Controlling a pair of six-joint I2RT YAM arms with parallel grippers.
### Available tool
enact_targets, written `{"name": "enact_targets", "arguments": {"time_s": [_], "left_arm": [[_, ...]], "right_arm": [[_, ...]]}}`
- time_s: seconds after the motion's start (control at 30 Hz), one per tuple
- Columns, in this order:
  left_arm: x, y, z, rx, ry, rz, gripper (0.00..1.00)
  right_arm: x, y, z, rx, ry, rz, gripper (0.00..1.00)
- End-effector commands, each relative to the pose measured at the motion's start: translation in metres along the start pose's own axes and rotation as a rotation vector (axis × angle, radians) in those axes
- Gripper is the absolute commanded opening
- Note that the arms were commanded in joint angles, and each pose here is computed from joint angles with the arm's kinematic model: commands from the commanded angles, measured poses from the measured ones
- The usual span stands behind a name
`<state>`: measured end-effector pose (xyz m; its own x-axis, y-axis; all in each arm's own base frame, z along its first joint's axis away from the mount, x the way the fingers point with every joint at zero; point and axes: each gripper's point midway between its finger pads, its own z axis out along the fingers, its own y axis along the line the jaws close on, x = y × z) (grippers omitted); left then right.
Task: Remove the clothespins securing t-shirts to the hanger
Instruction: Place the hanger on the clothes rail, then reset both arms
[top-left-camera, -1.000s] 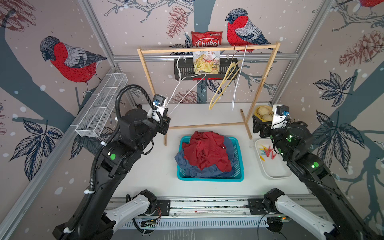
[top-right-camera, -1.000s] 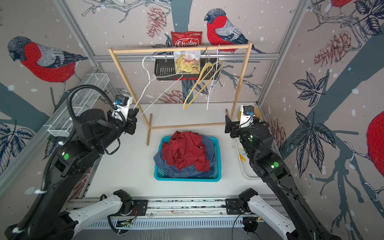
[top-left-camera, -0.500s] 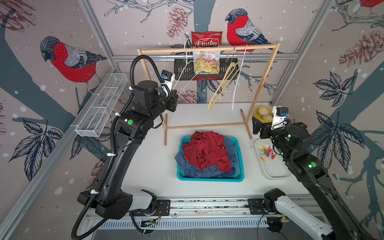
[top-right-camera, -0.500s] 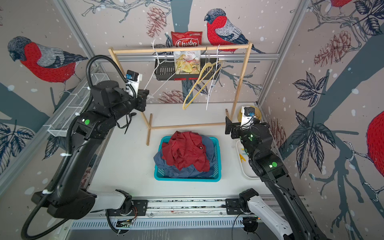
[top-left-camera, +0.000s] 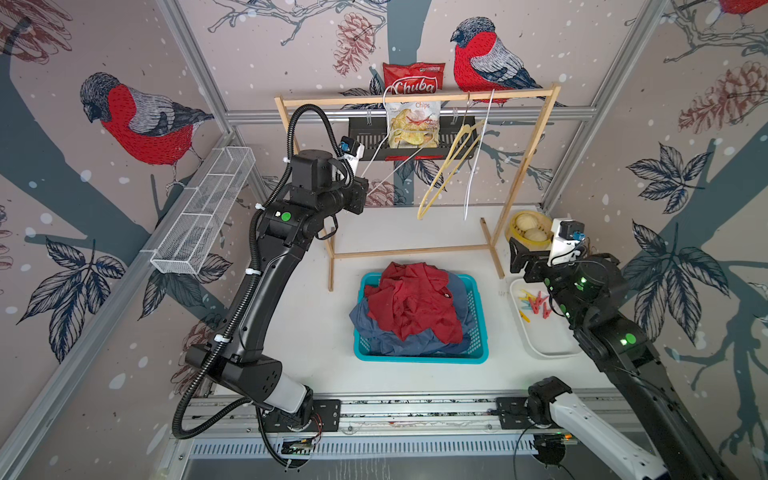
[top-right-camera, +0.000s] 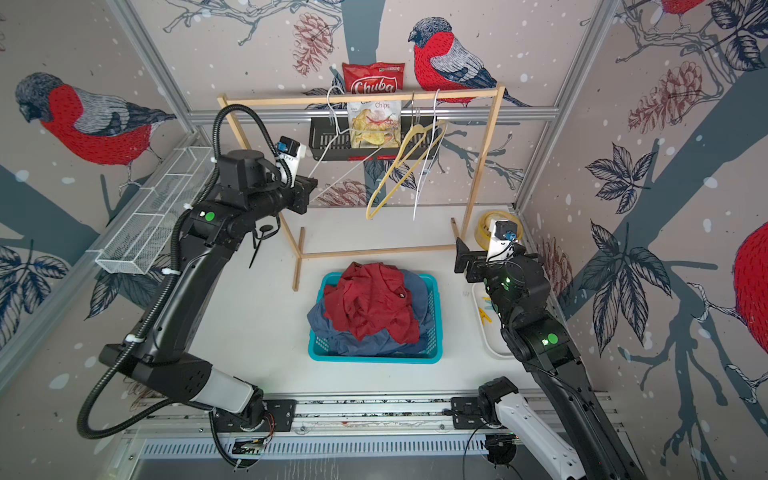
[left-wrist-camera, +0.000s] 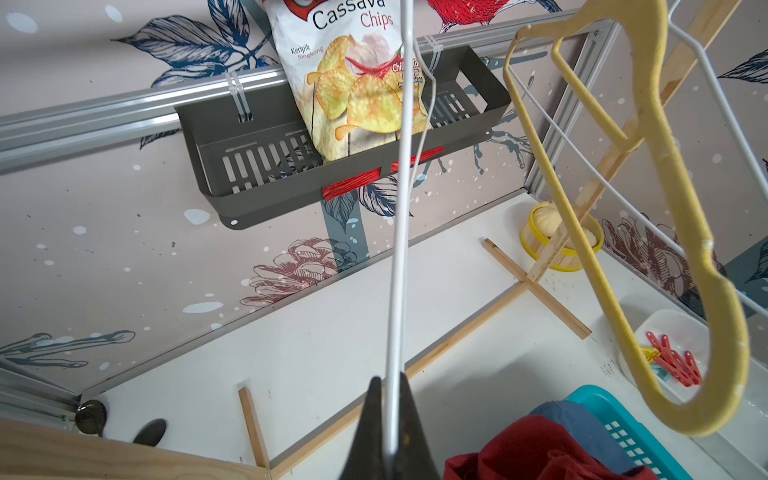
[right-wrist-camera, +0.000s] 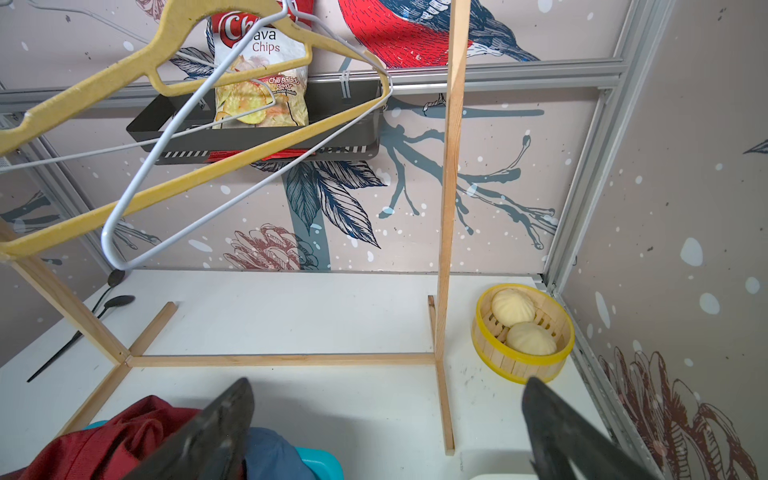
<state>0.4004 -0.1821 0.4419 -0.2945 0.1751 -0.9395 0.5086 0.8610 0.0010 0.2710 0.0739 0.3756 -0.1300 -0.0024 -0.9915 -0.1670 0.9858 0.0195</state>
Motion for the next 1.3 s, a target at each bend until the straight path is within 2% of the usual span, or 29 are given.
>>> {"name": "enact_targets", "arguments": {"time_s": [0.0,0.13,0.23,0.27,0.33,0.4,0.53,0.73,0.83,0.97,1.13,1.17,1.27], "left_arm": [[-0.002,-0.004,0.001,0.032,-0.020,-0.021,0.00],[0.004,-0.009,-0.002,0.055,-0.018,-0.002,0.01],[0.004,-0.014,-0.011,0.075,-0.040,0.022,0.43],[0.002,-0.016,-0.016,0.081,-0.053,0.034,0.54],[-0.005,-0.017,-0.031,0.074,-0.096,0.048,0.67],[-0.012,-0.018,-0.051,0.055,-0.146,0.053,0.97],[-0.011,-0.012,-0.087,-0.012,-0.209,0.023,0.98],[0.047,0.004,-0.099,-0.124,-0.187,-0.007,0.98],[0.088,0.020,-0.091,-0.192,-0.203,-0.042,0.98],[0.152,0.050,-0.062,-0.319,-0.205,-0.063,0.97],[0.199,0.103,-0.048,-0.483,-0.217,-0.225,0.97],[0.206,0.111,-0.048,-0.521,-0.222,-0.231,0.97],[0.233,0.126,-0.043,-0.619,-0.201,-0.147,0.97]], "right_arm": [[-0.001,-0.003,-0.001,0.015,-0.008,0.018,1.00],[0.000,-0.004,-0.002,0.019,-0.009,0.026,1.00],[-0.001,-0.006,-0.003,0.025,-0.013,0.033,1.00],[-0.001,-0.007,-0.003,0.031,-0.013,0.034,1.00],[-0.001,-0.012,-0.003,0.061,-0.019,0.039,1.00],[-0.001,-0.023,-0.003,0.121,-0.035,0.051,1.00],[-0.001,-0.047,-0.004,0.255,-0.080,0.068,1.00],[0.028,-0.065,0.012,0.360,-0.090,0.085,1.00],[0.052,-0.072,0.024,0.400,-0.065,0.092,1.00],[0.080,-0.083,0.034,0.430,-0.053,0.081,1.00],[0.107,-0.107,0.036,0.473,-0.084,0.134,1.00],[0.112,-0.113,0.036,0.484,-0.084,0.141,1.00],[0.131,-0.127,0.040,0.507,-0.070,0.140,1.00]]}}
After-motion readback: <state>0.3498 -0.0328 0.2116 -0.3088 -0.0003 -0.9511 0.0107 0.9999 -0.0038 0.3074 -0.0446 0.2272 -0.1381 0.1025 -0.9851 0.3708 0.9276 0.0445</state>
